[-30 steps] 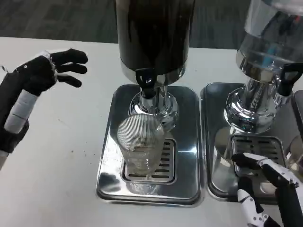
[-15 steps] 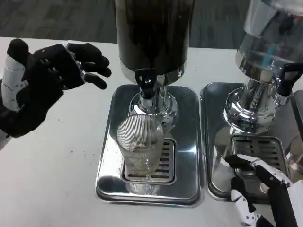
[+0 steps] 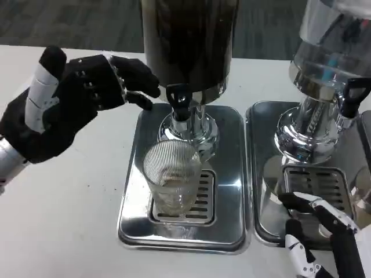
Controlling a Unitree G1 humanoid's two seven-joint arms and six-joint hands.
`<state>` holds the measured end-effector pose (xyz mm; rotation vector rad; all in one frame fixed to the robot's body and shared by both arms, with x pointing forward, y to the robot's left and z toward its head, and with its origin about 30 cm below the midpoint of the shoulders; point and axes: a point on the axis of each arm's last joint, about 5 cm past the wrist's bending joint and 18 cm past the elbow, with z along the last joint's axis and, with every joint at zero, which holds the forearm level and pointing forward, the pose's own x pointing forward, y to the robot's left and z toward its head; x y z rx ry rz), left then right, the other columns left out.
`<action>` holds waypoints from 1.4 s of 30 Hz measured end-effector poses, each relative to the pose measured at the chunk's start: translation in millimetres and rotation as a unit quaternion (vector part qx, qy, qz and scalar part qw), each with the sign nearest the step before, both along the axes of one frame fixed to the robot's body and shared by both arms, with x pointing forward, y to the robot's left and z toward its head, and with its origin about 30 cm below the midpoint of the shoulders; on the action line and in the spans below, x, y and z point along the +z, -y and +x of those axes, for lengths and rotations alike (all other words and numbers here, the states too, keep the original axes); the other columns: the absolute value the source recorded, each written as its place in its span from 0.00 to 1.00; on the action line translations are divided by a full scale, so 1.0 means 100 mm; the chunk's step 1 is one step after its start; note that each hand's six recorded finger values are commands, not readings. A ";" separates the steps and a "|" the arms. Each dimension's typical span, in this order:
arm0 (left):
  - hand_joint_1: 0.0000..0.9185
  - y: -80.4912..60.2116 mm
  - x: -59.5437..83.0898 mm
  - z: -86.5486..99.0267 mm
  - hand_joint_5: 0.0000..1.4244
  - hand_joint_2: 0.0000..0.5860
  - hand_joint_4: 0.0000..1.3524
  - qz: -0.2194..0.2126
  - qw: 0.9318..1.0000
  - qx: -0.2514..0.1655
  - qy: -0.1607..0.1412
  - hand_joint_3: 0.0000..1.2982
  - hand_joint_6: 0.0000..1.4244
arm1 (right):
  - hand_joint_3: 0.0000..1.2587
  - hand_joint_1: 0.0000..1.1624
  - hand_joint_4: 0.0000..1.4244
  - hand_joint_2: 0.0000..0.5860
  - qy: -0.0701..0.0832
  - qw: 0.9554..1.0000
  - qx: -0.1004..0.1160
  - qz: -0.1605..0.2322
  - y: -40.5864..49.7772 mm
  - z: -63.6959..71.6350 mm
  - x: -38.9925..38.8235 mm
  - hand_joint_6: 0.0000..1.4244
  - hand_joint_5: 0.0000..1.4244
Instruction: Grasp the cup under the faucet to collect the drink, then remove the cup.
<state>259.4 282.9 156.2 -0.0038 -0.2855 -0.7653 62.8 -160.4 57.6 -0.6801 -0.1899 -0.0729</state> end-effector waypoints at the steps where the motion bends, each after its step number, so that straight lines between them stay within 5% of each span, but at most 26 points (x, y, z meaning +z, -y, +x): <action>1: 0.00 0.03 -0.02 0.01 0.26 0.17 0.29 -0.002 1.000 -0.004 -0.004 0.37 0.32 | 0.33 0.33 0.28 0.79 0.000 1.000 0.000 0.000 0.001 -0.01 0.000 0.19 0.26; 10: 0.00 0.15 -0.06 0.07 0.21 0.16 0.23 -0.010 1.000 -0.011 -0.015 0.31 0.28 | 0.33 0.33 0.29 0.79 0.003 1.000 -0.009 0.006 0.039 -0.07 0.000 0.19 0.26; 22: 0.00 0.16 -0.05 0.24 0.15 0.17 0.14 -0.025 0.996 -0.057 -0.058 0.24 0.20 | 0.33 0.33 0.29 0.79 0.013 1.000 -0.007 0.010 -0.044 -0.01 0.001 0.19 0.26; 42: 0.00 0.13 0.02 0.25 0.14 0.17 0.14 -0.016 0.997 -0.050 -0.048 0.24 0.20 | 0.34 0.33 0.29 0.79 0.015 1.000 -0.001 0.011 -0.034 0.03 0.004 0.18 0.26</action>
